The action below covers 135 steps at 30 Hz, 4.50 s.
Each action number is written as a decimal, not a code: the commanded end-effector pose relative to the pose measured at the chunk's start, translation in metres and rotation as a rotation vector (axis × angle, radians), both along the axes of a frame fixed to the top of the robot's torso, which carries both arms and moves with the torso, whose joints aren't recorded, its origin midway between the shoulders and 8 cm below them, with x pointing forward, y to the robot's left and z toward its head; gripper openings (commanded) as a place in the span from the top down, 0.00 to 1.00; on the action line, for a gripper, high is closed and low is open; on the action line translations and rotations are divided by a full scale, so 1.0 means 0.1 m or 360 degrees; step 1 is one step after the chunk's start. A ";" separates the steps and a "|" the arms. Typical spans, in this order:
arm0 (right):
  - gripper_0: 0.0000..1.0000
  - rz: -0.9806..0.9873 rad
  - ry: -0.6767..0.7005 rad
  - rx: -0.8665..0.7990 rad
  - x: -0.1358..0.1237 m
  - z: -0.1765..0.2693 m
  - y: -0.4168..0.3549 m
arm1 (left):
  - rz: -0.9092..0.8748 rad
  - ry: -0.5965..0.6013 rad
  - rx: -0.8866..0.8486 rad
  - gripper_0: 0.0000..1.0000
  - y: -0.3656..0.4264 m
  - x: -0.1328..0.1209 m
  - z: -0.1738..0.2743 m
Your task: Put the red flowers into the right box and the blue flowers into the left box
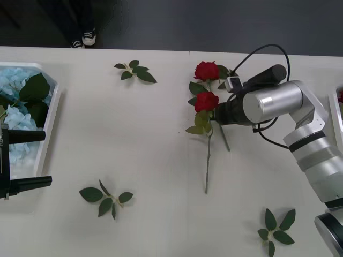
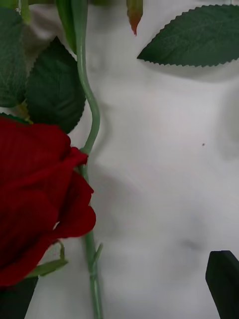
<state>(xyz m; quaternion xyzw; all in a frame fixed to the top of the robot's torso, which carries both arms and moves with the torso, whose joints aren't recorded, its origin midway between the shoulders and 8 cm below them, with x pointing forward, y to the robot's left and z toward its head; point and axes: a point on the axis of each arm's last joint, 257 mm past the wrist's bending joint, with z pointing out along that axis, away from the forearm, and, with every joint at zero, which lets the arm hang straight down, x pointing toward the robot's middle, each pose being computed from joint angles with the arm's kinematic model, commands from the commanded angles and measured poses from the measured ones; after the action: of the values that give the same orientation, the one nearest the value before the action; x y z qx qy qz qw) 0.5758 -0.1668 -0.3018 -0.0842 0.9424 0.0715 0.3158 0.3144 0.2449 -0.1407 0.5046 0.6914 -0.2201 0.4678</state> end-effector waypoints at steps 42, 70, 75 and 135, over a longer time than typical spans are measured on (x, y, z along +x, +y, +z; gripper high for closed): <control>0.00 0.0031 -0.0022 0.0092 0.28 0.21 -0.01 | -0.0034 -0.0119 0.0041 0.00 -0.04 0.04 0.12; 0.00 0.0043 0.0139 0.0005 0.04 0.30 -0.22 | -0.0034 -0.0119 0.0041 0.00 -0.04 0.04 0.12; 0.00 0.0037 0.0149 0.0023 0.02 0.32 -0.17 | -0.0034 -0.0119 0.0041 0.00 -0.04 0.04 0.12; 0.00 0.0198 0.0265 -0.0229 -0.40 -0.04 0.38 | -0.0034 -0.0119 0.0041 0.00 -0.04 0.04 0.12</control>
<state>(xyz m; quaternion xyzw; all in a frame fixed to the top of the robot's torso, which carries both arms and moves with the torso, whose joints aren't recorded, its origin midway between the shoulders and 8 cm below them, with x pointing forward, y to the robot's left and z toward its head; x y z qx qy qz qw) 0.5301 -0.1352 -0.3170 -0.1721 0.9623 0.0241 0.2092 0.3145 0.2448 -0.1407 0.5046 0.6914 -0.2201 0.4678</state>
